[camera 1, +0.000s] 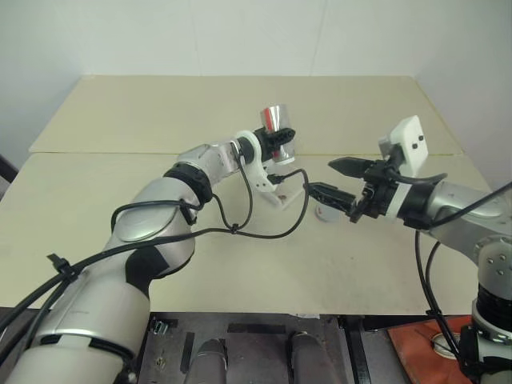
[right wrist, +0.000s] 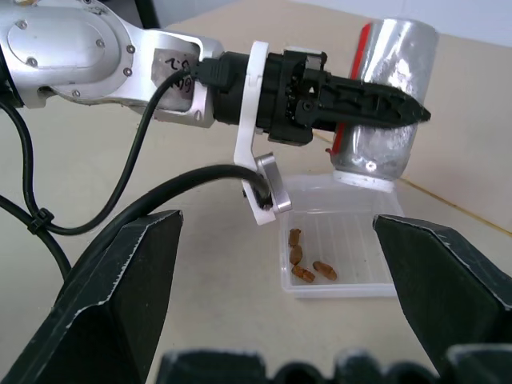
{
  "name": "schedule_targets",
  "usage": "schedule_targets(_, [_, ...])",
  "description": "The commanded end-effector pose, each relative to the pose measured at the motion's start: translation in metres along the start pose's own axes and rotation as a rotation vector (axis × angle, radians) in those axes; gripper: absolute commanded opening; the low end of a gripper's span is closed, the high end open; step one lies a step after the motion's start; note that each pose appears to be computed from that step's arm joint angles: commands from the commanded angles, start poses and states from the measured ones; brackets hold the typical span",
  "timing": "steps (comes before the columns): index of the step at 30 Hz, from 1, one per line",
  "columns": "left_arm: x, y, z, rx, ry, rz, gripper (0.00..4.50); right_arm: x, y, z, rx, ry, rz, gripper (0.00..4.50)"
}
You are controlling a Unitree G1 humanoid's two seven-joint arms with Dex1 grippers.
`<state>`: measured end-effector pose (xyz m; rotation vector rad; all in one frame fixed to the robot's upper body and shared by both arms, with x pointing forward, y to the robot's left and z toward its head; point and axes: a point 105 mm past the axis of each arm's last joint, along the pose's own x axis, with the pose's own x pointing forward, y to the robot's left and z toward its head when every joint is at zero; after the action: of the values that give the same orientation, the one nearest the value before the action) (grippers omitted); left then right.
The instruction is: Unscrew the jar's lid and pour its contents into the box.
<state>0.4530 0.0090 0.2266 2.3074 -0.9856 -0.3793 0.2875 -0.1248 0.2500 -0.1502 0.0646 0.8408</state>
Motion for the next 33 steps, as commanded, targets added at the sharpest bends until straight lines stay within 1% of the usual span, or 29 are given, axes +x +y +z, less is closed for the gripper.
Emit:
schedule_targets(1, [-0.008,0.002,-0.024,-0.329,0.126,0.025,1.94,-0.004,0.002,0.011,-0.031,-0.040,0.009,4.48])
schedule_targets(2, [-0.010,0.002,-0.028,-0.388,0.143,0.034,1.94,-0.004,0.002,0.011,-0.029,-0.039,0.010,4.48])
schedule_targets(4, [-0.016,-0.003,-0.040,-0.628,0.210,0.036,1.94,-0.003,0.003,0.011,-0.025,-0.041,0.016,4.48])
schedule_targets(8, [-0.031,-0.013,-0.068,-1.253,0.338,0.076,1.94,-0.001,0.005,0.011,-0.021,-0.048,0.031,4.48])
schedule_targets(11, [-0.048,-0.025,-0.087,-1.606,0.414,0.144,1.94,-0.001,0.006,0.011,-0.019,-0.052,0.035,4.48])
schedule_targets(14, [-0.069,-0.039,-0.099,-1.916,0.444,0.252,1.94,-0.002,0.005,0.012,-0.026,-0.056,0.036,4.48])
schedule_targets(16, [-0.082,-0.044,-0.099,-1.991,0.438,0.333,1.94,-0.003,0.004,0.011,-0.033,-0.054,0.036,4.48])
schedule_targets(17, [-0.090,-0.052,-0.095,-2.059,0.438,0.318,1.94,-0.003,0.003,0.011,-0.038,-0.050,0.037,4.48])
schedule_targets(19, [-0.102,-0.064,-0.085,-2.222,0.394,0.289,1.94,-0.004,0.002,0.011,-0.046,-0.044,0.039,4.48])
schedule_targets(21, [-0.114,-0.074,-0.075,-2.335,0.361,0.283,1.94,-0.005,0.002,0.010,-0.053,-0.041,0.044,4.48])
schedule_targets(24, [-0.124,-0.087,-0.059,-2.352,0.367,0.294,1.94,-0.005,0.001,0.011,-0.060,-0.042,0.051,4.48])
schedule_targets(29, [-0.126,-0.093,-0.038,-2.374,0.348,0.346,1.94,-0.003,0.001,0.011,-0.063,-0.041,0.065,4.48])
schedule_targets(30, [-0.126,-0.094,-0.035,-2.390,0.353,0.366,1.94,-0.003,0.002,0.011,-0.062,-0.044,0.071,4.48])
schedule_targets(33, [-0.125,-0.103,-0.024,-2.370,0.397,0.362,1.94,-0.002,0.004,0.012,-0.062,-0.044,0.080,4.48])
